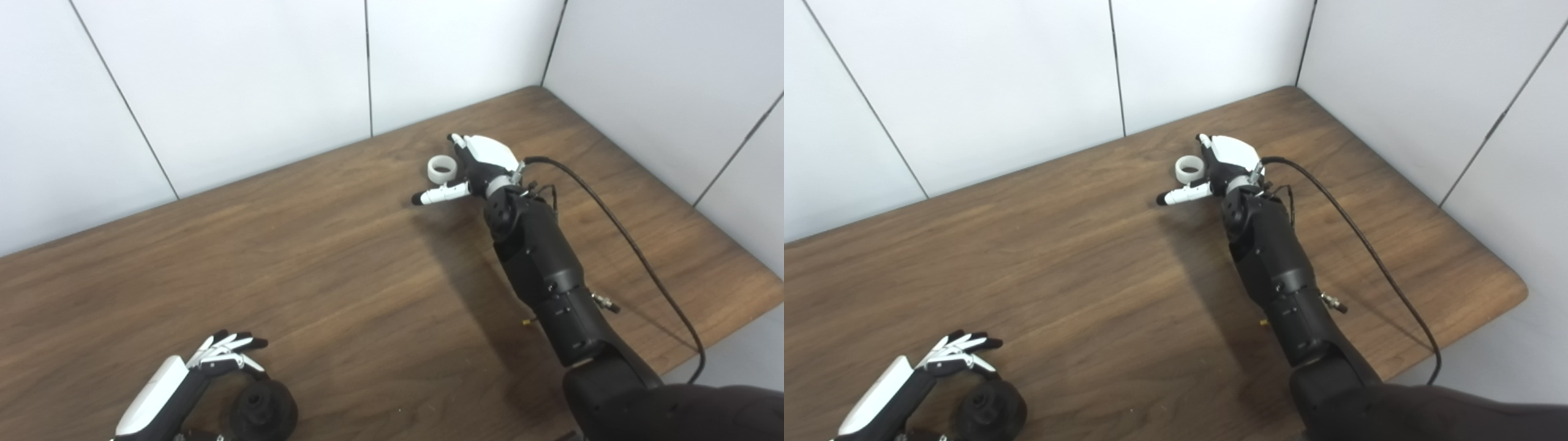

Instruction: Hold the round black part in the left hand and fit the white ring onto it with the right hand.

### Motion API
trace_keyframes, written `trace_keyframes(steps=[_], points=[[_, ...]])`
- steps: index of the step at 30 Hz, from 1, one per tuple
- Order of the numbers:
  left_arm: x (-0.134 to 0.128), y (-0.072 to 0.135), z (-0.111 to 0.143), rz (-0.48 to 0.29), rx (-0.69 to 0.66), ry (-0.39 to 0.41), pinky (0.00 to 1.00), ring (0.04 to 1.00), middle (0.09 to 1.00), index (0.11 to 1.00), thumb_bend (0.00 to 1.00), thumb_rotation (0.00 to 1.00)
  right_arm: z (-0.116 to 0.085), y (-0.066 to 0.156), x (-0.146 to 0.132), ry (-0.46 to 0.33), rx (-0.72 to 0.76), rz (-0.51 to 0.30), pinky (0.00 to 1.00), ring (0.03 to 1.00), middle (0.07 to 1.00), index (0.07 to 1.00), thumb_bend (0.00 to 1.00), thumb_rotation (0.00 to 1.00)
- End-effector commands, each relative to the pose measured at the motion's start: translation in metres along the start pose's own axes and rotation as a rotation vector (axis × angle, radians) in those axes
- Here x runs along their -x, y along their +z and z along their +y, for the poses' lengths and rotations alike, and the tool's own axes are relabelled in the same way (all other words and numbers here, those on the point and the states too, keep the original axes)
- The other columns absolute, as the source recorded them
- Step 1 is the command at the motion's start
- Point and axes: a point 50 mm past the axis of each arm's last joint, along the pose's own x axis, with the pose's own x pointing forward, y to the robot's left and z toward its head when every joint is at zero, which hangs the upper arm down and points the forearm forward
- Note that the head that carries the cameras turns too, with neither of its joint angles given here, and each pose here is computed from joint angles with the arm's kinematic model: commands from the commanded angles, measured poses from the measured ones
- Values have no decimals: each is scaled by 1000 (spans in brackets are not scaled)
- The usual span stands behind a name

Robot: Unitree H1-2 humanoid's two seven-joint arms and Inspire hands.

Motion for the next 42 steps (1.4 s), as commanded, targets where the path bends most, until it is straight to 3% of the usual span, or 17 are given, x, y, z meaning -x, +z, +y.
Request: trace_keyframes(steps=[1, 19, 23, 25, 26, 27, 28, 29, 42], points=[[0, 11, 15, -58, -32, 32, 1000, 927, 854, 478, 516, 47, 9, -18, 2, 75, 0, 50, 899, 1000, 1000, 980, 1000, 610], [2, 11, 15, -58, -36, 35, 1000, 925, 852, 477, 515, 46, 14, -22, 5, 82, -9, 67, 899, 1000, 1000, 972, 1000, 609], [2, 12, 15, -58, -39, 35, 1000, 924, 849, 478, 515, 46, 13, -22, 5, 44, -18, 65, 890, 1000, 1000, 941, 1000, 591], [2, 12, 16, -56, -36, 35, 1000, 928, 851, 477, 515, 46, 13, -20, 6, 6, -22, 53, 794, 959, 957, 781, 887, 445], [2, 12, 16, -56, -37, 36, 1000, 928, 851, 477, 515, 46, 14, -19, 6, -34, -33, 44, 779, 952, 948, 752, 865, 418], [2, 12, 16, -56, -38, 37, 1000, 927, 851, 477, 515, 46, 15, -19, 6, -63, -40, 36, 745, 920, 904, 623, 694, 283], [2, 12, 16, -56, -39, 38, 1000, 926, 850, 477, 515, 46, 16, -19, 6, -84, -46, 31, 724, 897, 871, 541, 587, 197], [2, 11, 16, -56, -39, 39, 1000, 926, 850, 477, 515, 46, 17, -19, 6, -102, -48, 24, 717, 889, 860, 513, 551, 168], [2, 10, 15, -60, -31, 41, 1000, 927, 851, 477, 515, 47, 19, -14, 7, -142, -82, -17, 763, 906, 851, 482, 514, 135]])
